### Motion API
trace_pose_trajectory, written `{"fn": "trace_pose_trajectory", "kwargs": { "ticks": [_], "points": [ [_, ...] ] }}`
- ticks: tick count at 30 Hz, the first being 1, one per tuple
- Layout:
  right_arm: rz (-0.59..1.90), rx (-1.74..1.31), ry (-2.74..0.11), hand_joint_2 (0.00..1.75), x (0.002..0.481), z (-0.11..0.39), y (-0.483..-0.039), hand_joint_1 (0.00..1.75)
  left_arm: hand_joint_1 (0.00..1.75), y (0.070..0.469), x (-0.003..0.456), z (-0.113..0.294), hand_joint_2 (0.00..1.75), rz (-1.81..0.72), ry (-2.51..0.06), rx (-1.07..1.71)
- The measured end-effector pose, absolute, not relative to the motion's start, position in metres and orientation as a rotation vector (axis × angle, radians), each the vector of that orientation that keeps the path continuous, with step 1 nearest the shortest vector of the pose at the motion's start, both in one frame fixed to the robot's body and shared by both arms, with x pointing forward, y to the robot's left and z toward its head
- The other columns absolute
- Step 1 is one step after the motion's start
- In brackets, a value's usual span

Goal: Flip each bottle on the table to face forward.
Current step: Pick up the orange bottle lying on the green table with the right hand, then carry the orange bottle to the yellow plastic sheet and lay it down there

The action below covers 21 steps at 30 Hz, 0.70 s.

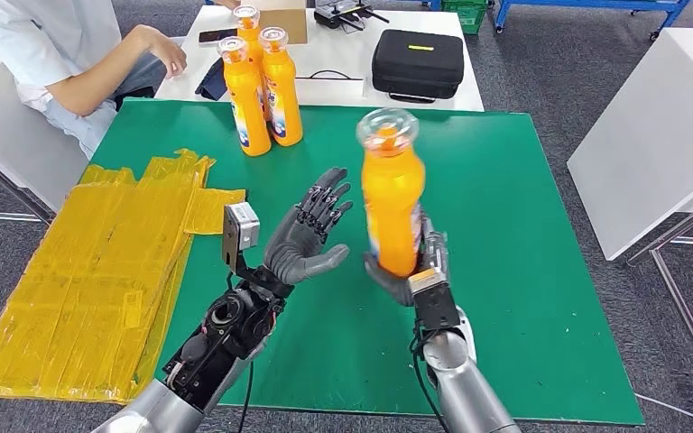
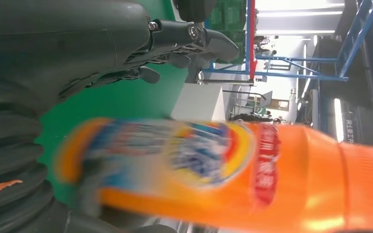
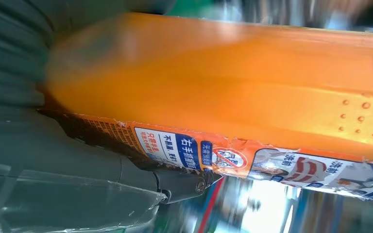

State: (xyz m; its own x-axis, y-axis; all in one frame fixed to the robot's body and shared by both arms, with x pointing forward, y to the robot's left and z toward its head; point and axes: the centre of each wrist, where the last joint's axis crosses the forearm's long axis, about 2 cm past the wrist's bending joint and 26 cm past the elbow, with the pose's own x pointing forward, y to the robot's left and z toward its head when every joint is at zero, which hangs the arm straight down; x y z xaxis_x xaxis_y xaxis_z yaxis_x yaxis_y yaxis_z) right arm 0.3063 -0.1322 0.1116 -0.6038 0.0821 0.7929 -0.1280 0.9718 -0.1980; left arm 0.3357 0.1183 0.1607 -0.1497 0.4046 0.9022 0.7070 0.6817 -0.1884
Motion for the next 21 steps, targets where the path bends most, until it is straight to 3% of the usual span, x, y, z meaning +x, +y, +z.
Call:
{"fn": "trace_pose_trajectory", "kwargs": {
  "ticks": [5,10,14,21],
  "points": [
    [0.455,0.258,-2.159,1.75,0.297,0.108,-0.101,1.75,0.0,0.118,0.34,0.159,1.75,-0.329,-1.789,-0.878],
    [0.503,0.321,-2.132,1.75,0.297,0.106,-0.095,1.75,0.0,0.122,0.341,0.155,1.75,-0.33,-1.793,-0.859],
    [0.596,0.568,-2.02,1.75,0.305,0.104,-0.091,1.75,0.0,0.127,0.342,0.151,1.75,-0.318,-1.815,-0.806],
    [0.725,0.651,-1.94,1.75,0.32,0.102,-0.095,1.75,0.17,0.134,0.342,0.142,1.75,-0.289,-1.814,-0.774]
  ]
}}
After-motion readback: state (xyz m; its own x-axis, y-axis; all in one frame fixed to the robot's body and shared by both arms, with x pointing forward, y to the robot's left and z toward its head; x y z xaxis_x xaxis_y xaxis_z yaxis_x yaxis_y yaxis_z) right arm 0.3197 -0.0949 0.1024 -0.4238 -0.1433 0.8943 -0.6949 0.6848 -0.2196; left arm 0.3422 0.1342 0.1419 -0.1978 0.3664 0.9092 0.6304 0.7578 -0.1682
